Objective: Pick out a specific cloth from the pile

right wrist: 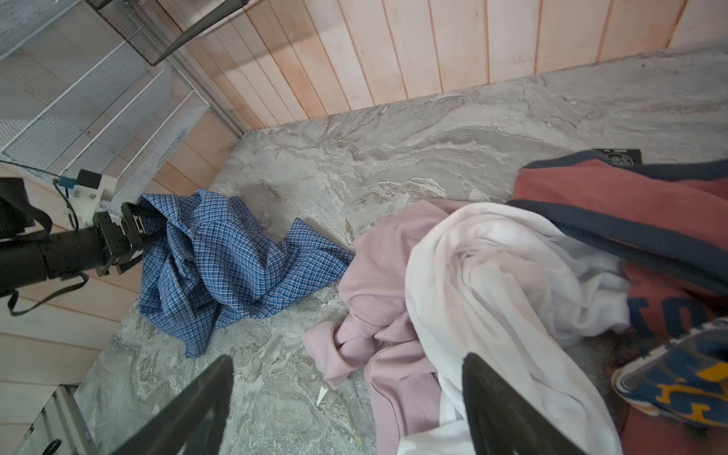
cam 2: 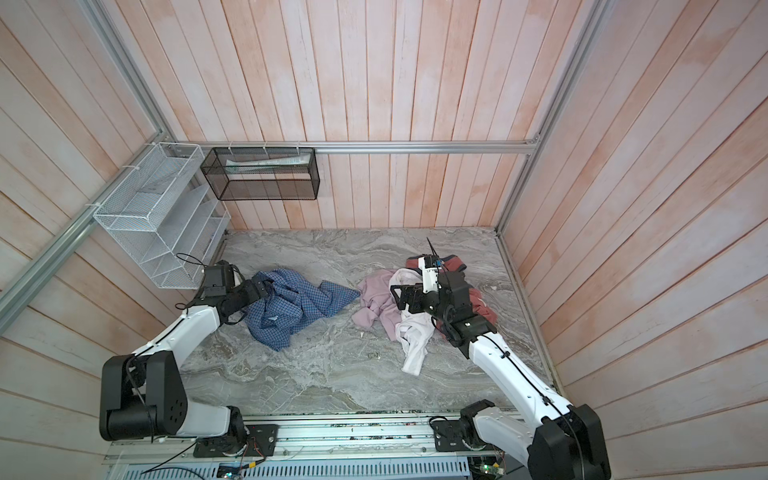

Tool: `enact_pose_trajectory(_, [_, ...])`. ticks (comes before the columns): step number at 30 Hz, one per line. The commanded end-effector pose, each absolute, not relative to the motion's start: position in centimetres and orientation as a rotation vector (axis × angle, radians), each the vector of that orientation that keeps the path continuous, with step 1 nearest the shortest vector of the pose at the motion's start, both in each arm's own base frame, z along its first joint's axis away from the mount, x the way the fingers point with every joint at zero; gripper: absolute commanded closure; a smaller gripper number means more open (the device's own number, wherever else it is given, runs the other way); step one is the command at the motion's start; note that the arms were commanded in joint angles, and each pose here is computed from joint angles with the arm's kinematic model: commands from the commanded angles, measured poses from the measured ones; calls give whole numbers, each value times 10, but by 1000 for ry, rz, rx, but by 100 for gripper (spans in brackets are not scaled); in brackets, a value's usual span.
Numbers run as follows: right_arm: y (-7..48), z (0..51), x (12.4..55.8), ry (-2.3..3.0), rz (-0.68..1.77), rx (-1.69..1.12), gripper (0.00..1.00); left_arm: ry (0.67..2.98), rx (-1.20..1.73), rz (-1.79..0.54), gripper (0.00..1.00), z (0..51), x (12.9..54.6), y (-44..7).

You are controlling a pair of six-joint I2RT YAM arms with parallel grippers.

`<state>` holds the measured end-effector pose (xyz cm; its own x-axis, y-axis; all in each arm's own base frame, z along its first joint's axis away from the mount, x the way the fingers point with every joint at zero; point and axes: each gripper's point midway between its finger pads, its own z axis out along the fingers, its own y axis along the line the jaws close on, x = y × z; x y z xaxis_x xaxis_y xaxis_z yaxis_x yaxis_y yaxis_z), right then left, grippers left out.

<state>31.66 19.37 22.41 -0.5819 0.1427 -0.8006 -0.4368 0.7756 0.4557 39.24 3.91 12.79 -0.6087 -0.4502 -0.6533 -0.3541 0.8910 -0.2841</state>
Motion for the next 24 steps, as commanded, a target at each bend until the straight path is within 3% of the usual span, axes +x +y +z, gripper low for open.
enact_pose_trajectory(1, [240, 238, 307, 2032, 883, -364, 10, 2230, -536, -117, 0, 166, 400, 49])
enact_pose_trajectory(6, [293, 223, 313, 2072, 918, -439, 10, 2216, -477, -112, 0, 192, 395, 33])
enact_pose_trajectory(8, [304, 214, 317, 2094, 908, -460, 10, 2184, -360, -95, 0, 212, 389, 5])
enact_pose_trajectory(15, [278, 203, 334, 2121, 793, -375, 8, 2150, -167, -26, 0, 239, 354, -75])
enact_pose_trajectory(18, [251, 207, 340, 2104, 764, -308, 7, 2184, -25, -133, 0, 220, 342, -131])
enact_pose_trajectory(24, [198, 219, 344, 2084, 666, -221, 6, 2339, 217, -76, 0, 144, 354, -196])
